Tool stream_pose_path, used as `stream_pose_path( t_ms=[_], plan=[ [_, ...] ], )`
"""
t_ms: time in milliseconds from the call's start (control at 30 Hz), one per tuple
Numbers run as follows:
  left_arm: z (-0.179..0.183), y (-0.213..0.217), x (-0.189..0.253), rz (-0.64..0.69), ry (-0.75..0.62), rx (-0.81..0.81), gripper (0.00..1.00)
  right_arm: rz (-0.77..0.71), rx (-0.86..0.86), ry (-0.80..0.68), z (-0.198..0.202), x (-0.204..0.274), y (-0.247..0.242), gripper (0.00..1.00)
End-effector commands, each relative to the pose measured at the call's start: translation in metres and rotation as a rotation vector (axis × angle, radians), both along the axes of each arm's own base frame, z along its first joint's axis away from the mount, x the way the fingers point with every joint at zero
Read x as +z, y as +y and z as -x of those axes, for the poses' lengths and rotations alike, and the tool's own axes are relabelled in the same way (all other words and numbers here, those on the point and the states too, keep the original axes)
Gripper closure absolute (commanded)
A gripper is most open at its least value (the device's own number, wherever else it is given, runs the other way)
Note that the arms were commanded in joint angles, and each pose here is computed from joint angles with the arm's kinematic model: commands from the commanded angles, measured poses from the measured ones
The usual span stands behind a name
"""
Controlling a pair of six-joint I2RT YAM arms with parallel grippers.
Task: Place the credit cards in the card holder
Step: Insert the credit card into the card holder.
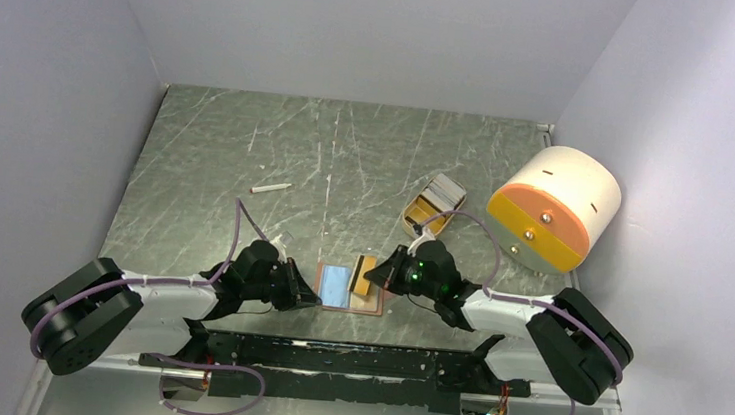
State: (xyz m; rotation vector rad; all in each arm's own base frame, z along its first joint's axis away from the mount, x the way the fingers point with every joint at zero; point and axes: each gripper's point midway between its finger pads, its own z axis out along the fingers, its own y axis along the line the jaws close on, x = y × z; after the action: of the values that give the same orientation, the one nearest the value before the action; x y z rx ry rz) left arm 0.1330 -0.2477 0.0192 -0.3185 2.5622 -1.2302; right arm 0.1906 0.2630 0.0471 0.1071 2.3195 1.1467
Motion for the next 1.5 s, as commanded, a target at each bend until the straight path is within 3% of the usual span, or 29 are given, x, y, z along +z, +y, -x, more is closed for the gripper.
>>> stream_pose_path(
  t_ms=[0,567,1467],
  plan=[
    [-0.001,-0.001,0.0,0.018,-0.009,0.003,0.91,-0.013,-0.024,-0.025,-0.005,0.0,0.0,1.0],
    [-0.002,-0.002,0.0,0.013,-0.009,0.001,0.91,-0.142,0.021,0.072,0.015,-0.002,0.011,1.0],
    [-0.002,-0.004,0.002,0.022,-0.012,-0.009,0.91,-0.15,0.091,0.248,0.036,-0.023,0.019,1.0]
  ],
)
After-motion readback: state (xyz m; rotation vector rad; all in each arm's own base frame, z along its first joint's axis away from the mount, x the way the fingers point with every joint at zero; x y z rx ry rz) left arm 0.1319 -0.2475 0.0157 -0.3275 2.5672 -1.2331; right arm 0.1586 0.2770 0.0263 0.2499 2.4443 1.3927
